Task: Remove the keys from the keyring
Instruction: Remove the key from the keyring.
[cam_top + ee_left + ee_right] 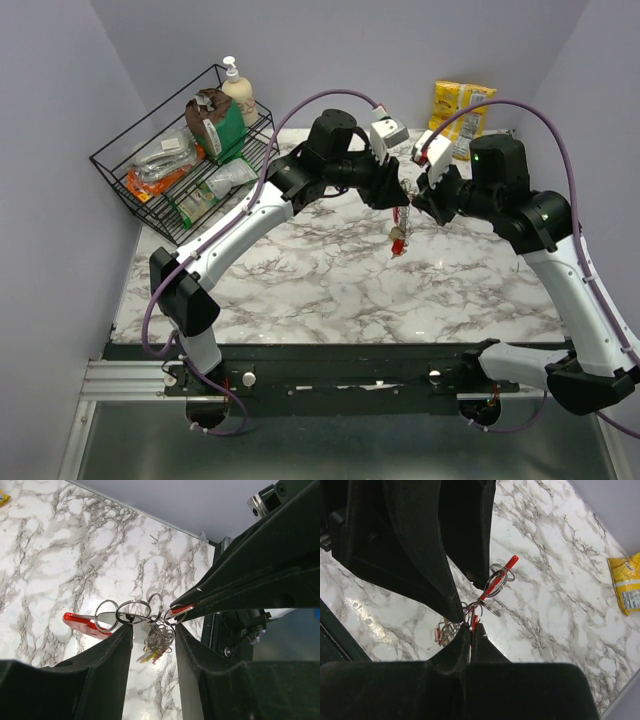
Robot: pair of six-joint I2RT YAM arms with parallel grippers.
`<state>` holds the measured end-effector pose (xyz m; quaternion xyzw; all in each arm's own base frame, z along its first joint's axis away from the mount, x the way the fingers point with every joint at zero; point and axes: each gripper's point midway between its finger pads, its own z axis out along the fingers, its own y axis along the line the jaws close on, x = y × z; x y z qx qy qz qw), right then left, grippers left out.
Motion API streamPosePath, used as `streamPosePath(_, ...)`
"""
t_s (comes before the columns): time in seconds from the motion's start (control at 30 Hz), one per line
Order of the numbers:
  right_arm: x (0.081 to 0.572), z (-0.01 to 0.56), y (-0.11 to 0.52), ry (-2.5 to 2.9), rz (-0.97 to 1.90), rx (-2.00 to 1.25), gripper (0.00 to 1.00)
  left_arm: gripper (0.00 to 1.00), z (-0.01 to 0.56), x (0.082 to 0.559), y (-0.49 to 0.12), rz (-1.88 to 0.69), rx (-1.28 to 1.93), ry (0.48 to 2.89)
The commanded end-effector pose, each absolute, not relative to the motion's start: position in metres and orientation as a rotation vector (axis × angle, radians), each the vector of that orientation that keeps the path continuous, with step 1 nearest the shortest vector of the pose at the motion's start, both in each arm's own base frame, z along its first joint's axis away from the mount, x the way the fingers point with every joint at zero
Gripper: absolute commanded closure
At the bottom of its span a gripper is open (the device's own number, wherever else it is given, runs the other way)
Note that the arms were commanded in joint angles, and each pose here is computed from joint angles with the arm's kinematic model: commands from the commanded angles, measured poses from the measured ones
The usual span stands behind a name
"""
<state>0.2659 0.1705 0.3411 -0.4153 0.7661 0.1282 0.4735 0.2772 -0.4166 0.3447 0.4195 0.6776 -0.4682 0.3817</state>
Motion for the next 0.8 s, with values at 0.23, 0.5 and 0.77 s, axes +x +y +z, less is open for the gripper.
streamPosePath(0.23,0.245,0.355,0.175,1.828,0.395,-1.036,0.99,0.72,0.342,0.289,-0.423,-1.138,1.049,1.713)
streamPosePath(0.5,0.248,0.351,0.173,1.834,0.366,-1.033,0.99,0.96,0.346,0.283,-0.423,-1.162,1.078,1.691)
streamPosePath(0.77,0.255,0.347,0.162,1.837,0.278,-1.023,0.99,1.00,0.351,0.263,-0.421,-1.234,1.165,1.637)
